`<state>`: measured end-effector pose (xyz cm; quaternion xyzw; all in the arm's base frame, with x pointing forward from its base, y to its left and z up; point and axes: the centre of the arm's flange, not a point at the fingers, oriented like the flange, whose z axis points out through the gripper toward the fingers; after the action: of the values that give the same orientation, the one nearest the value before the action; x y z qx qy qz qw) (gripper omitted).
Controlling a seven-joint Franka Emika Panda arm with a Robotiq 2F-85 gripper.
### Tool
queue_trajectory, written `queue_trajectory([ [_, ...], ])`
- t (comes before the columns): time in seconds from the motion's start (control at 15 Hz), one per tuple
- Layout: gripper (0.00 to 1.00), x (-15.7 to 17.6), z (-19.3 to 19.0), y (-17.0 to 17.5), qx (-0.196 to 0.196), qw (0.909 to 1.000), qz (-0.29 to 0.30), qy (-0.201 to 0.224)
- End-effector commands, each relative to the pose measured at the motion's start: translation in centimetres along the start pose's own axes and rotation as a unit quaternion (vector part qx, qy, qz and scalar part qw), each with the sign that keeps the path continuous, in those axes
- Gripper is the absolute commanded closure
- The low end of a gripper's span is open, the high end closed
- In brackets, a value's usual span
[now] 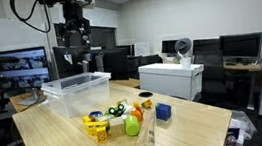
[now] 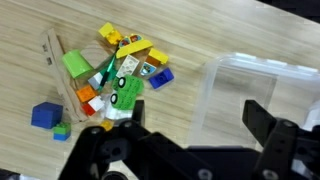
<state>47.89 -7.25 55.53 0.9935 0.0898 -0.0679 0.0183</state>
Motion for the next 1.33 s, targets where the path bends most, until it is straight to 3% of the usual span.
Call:
queue_trajectory([
  [0.0,0.00,0.0,4.2,3.3,-0.036,0.9989,0.031,0.003],
  [0.27,0.00,-0.6,9.4,7.5,-0.075,0.9952,0.063,-0.009],
  [0.53,0.00,-0.4,14.3,10.6,-0.086,0.9905,0.106,-0.015],
  [1.27,0.00,4.0,24.5,10.6,-0.081,0.9870,0.136,-0.027],
])
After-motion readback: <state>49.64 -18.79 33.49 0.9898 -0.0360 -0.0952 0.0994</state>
